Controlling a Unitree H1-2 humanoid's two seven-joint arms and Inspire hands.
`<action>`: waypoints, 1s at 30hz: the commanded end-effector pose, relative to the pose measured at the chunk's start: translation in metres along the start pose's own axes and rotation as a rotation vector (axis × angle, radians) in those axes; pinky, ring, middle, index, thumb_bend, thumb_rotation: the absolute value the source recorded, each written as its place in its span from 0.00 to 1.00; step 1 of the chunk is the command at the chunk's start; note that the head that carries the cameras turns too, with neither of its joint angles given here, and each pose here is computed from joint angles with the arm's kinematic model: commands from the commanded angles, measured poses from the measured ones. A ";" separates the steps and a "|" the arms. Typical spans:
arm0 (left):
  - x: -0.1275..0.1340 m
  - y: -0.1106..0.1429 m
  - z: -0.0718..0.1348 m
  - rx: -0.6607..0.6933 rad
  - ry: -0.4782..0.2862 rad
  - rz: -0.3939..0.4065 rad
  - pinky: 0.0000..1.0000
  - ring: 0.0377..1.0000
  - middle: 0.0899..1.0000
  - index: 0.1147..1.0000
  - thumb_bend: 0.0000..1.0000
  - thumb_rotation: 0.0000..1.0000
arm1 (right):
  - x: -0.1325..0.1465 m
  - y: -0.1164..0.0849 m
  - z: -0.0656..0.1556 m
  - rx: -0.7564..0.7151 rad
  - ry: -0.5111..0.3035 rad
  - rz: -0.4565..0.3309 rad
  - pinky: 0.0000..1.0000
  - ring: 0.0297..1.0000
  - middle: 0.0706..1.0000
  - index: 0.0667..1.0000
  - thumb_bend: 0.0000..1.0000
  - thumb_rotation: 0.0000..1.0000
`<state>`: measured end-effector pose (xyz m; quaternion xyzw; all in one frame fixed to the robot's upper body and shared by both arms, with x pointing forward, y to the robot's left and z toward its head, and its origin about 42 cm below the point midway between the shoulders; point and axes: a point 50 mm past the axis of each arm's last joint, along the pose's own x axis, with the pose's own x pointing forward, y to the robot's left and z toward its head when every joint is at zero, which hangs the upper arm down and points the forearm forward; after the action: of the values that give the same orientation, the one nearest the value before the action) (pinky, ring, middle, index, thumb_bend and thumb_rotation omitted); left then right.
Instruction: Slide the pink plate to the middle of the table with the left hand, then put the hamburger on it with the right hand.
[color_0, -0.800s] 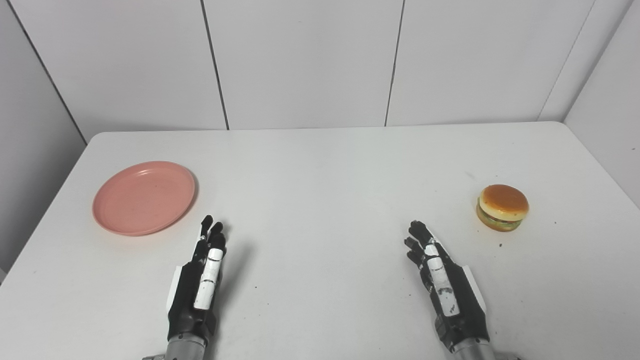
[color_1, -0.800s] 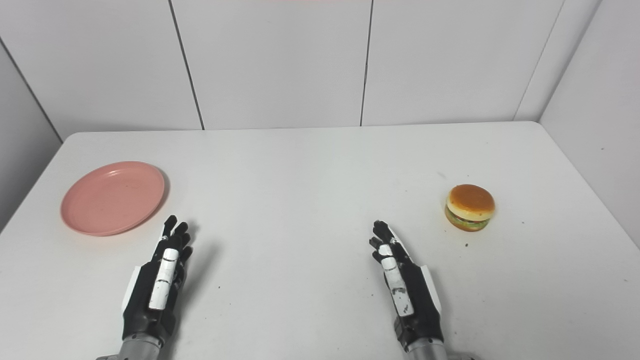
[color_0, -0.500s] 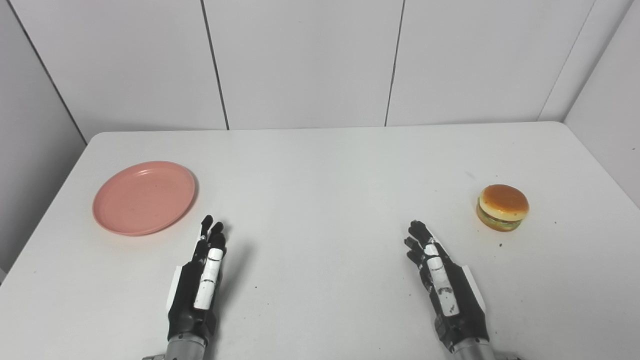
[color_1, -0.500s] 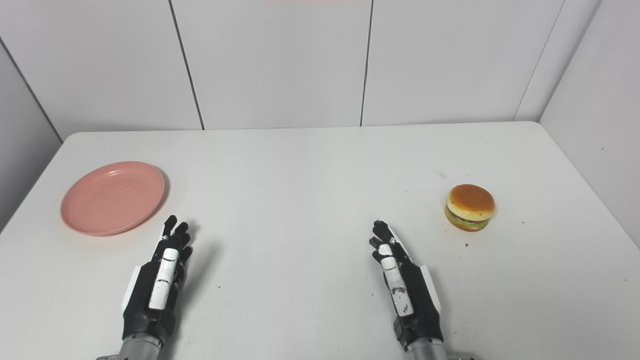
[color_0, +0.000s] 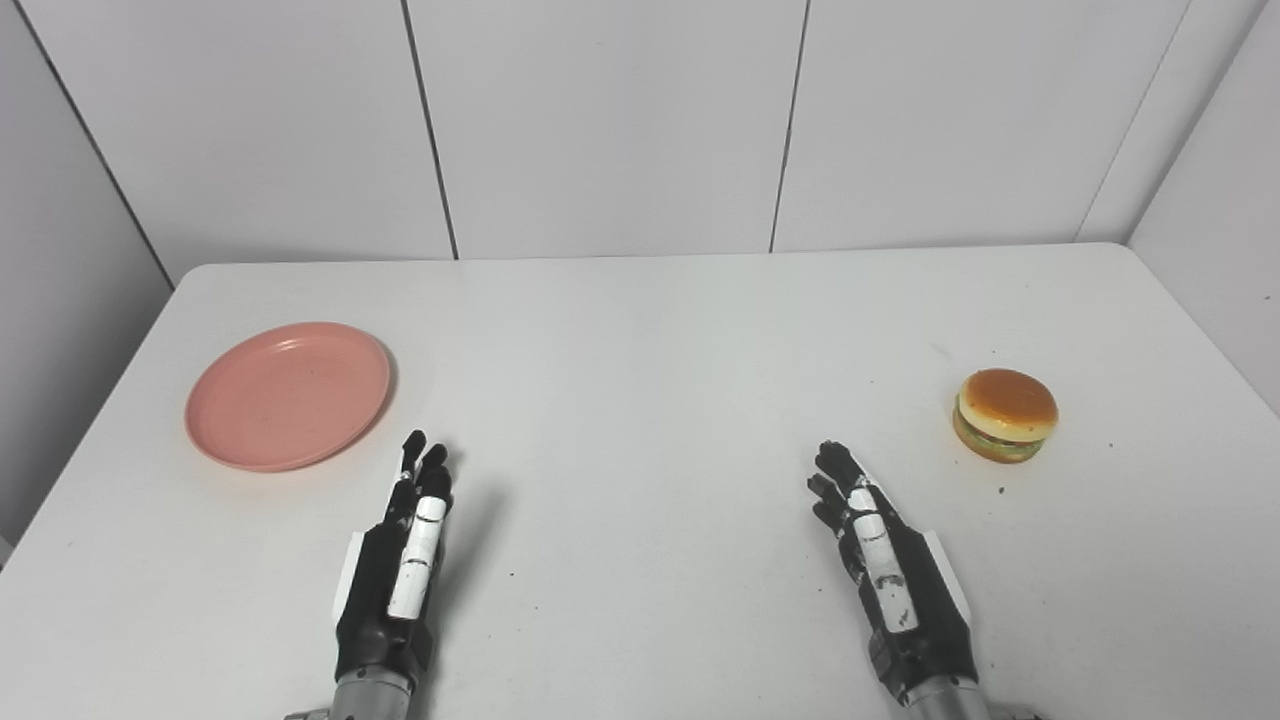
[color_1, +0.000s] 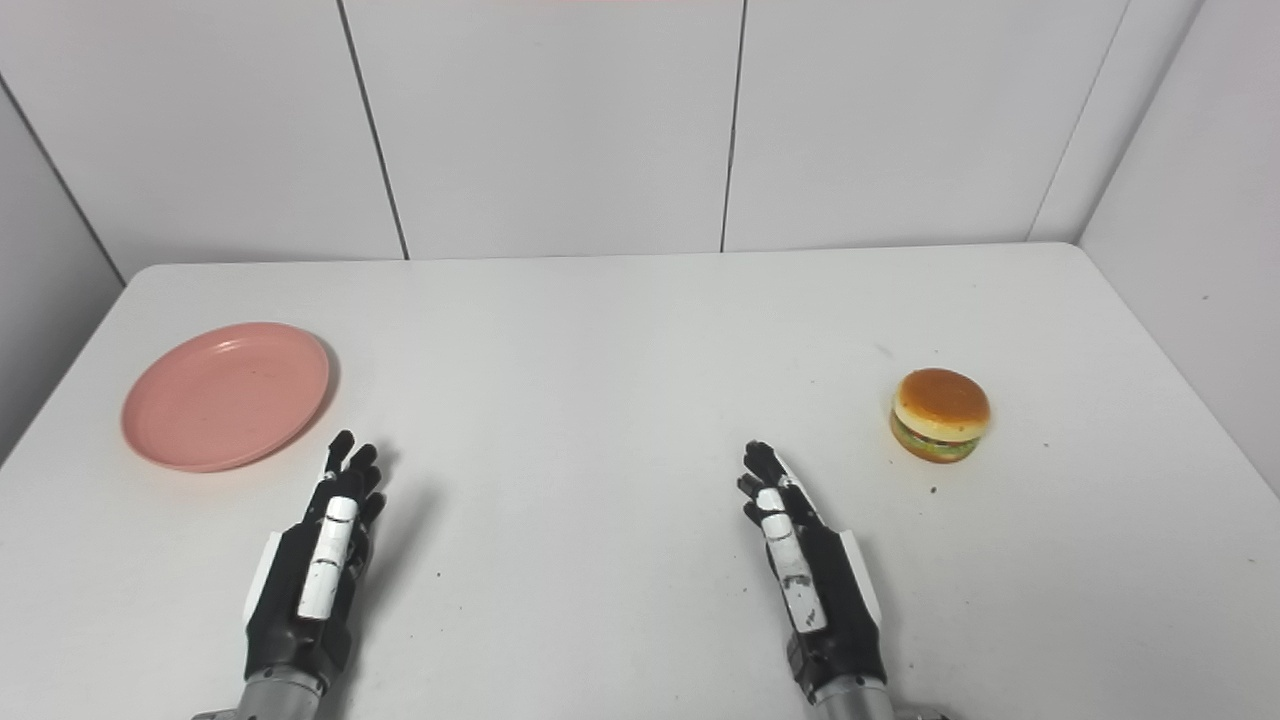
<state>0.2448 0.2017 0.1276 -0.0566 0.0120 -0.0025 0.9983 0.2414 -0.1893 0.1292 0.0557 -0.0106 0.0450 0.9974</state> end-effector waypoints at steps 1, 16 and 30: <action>-0.017 0.006 -0.008 0.012 0.045 0.000 1.00 1.00 0.98 1.00 0.65 0.82 | -0.022 -0.009 -0.006 -0.025 0.044 0.007 0.94 0.92 0.92 0.89 0.83 0.90; -0.018 0.007 -0.008 0.018 0.049 -0.002 1.00 1.00 0.98 1.00 0.64 0.83 | -0.022 -0.008 -0.005 -0.029 0.048 0.010 0.95 0.92 0.93 0.89 0.82 0.90; -0.018 0.005 -0.007 0.025 0.050 -0.001 1.00 1.00 0.97 1.00 0.64 0.83 | -0.022 -0.009 -0.005 -0.026 0.050 0.013 0.94 0.92 0.92 0.89 0.82 0.90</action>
<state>0.2447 0.2015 0.1283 -0.0548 0.0136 -0.0033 0.9984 0.2412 -0.1884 0.1309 0.0556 -0.0078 0.0491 0.9972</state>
